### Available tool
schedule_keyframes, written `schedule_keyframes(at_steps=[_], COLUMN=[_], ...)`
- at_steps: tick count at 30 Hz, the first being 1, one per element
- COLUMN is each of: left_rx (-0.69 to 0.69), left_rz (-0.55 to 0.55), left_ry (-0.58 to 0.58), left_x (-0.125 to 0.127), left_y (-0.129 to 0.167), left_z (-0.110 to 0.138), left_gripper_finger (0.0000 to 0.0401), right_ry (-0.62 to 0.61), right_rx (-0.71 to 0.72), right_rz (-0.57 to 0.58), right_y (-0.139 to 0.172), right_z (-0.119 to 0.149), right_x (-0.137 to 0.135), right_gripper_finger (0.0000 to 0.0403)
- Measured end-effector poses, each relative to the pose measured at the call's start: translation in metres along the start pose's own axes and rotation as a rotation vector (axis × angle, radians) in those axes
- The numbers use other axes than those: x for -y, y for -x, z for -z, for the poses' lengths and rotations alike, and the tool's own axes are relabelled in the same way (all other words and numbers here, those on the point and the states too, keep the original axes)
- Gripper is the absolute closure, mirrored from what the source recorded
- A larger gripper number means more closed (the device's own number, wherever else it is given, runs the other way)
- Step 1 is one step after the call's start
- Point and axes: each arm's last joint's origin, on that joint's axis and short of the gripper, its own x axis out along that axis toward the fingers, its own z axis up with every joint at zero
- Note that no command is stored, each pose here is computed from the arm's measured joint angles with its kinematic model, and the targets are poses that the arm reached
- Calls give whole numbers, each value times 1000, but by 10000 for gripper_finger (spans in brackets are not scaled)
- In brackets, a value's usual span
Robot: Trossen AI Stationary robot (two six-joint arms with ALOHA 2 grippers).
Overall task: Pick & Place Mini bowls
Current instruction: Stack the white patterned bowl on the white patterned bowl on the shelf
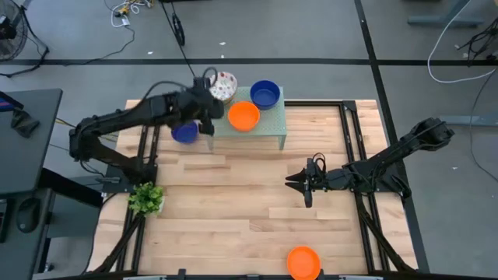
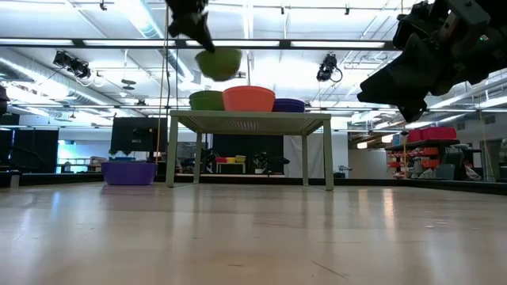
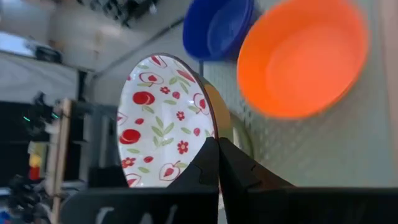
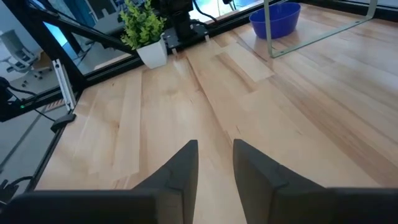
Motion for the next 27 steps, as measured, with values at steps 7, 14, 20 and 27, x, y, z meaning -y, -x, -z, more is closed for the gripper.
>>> schedule_keyframes(at_steps=[7, 14, 20, 27], left_rx=[-84, -142, -158, -176], left_rz=[70, 112, 118, 128], left_ry=[26, 7, 3, 8], left_x=[-12, -6, -4, -3], left_y=[-34, -56, -62, -62], left_z=[20, 22, 22, 24], left_gripper_finger=[400, 400, 400, 396], right_ry=[-1, 1, -1, -3], right_rx=[2, -1, -3, -3], right_rz=[-1, -1, -1, -2], right_y=[0, 0, 0, 0], right_z=[0, 0, 0, 0], right_x=[0, 0, 0, 0], right_gripper_finger=[300, 299, 299, 299])
